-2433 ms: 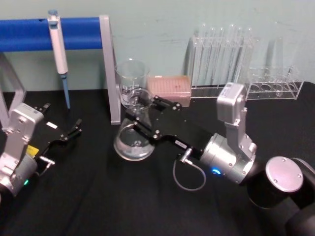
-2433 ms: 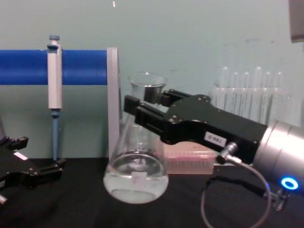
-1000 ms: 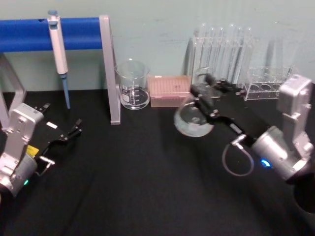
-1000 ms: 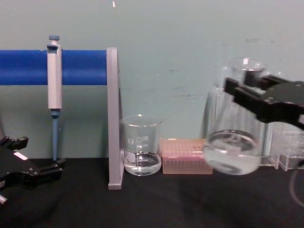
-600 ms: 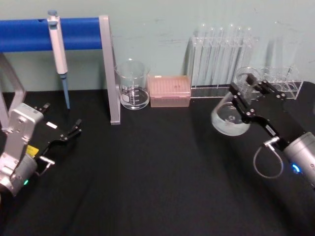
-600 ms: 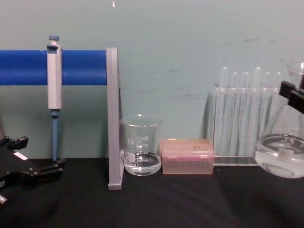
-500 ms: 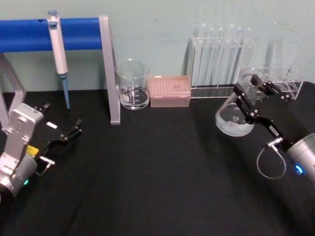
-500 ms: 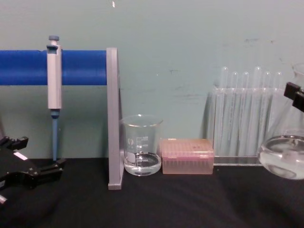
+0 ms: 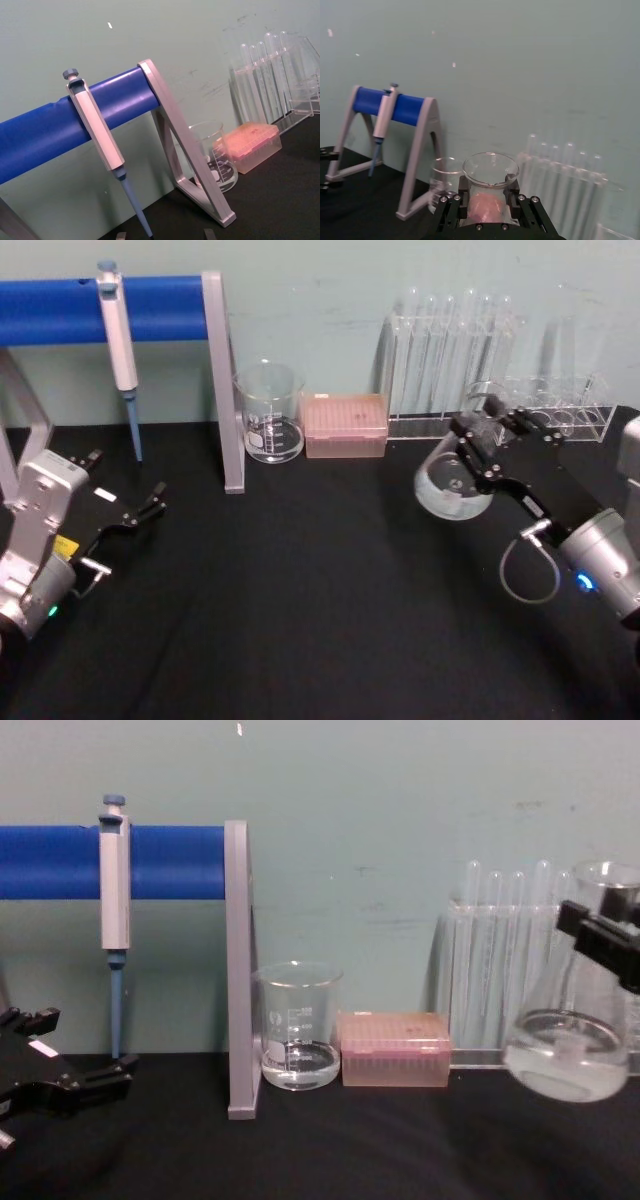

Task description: Grasp the erlenmeyer flask with one hand, shake it three times, then place it back.

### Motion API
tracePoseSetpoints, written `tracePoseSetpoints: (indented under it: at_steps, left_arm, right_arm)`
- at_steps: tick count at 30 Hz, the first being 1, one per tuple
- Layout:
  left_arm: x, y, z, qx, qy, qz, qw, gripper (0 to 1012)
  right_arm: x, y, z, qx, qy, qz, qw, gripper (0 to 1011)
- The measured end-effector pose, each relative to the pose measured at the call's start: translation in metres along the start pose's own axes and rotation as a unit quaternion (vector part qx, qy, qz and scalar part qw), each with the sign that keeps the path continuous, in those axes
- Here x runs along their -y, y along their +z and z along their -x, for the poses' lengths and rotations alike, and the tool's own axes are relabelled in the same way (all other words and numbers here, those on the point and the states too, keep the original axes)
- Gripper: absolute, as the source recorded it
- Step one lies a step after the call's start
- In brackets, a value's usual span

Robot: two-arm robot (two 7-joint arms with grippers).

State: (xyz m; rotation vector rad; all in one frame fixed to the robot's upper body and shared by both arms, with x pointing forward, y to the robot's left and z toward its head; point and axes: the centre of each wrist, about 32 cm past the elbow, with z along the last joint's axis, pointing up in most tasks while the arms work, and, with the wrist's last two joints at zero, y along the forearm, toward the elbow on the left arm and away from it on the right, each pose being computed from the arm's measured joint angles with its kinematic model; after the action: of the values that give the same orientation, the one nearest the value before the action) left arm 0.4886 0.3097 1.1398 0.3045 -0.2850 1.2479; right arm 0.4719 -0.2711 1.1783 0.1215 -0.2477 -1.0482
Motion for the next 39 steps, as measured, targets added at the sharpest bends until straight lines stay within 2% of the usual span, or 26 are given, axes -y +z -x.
tracePoseSetpoints:
  at_steps: [7, 14, 18, 25, 31, 39]
  left_arm:
    - [0.0, 0.0, 0.0, 0.0, 0.0, 0.0, 1.0, 1001]
    - [0.0, 0.0, 0.0, 0.0, 0.0, 0.0, 1.0, 1001]
    - [0.0, 0.0, 0.0, 0.0, 0.0, 0.0, 1.0, 1001]
    - [0.0, 0.0, 0.0, 0.0, 0.0, 0.0, 1.0, 1001]
    - [0.0, 0.0, 0.0, 0.0, 0.0, 0.0, 1.0, 1001]
    - [0.0, 0.0, 0.0, 0.0, 0.0, 0.0, 1.0, 1001]
  right_arm:
    - [-0.017, -0.003, 0.011, -0.012, 0.043, -0.003, 0.999, 451]
    - [-0.035, -0.007, 0.026, -0.031, 0.095, -0.006, 0.995, 451]
    - [-0.047, -0.009, 0.038, -0.043, 0.133, -0.008, 0.9901, 451]
    - [-0.06, -0.01, 0.053, -0.053, 0.177, -0.01, 0.9828, 451]
    - [-0.065, -0.009, 0.059, -0.056, 0.194, -0.011, 0.9794, 451]
    - [-0.066, -0.009, 0.061, -0.057, 0.2, -0.01, 0.9781, 451]
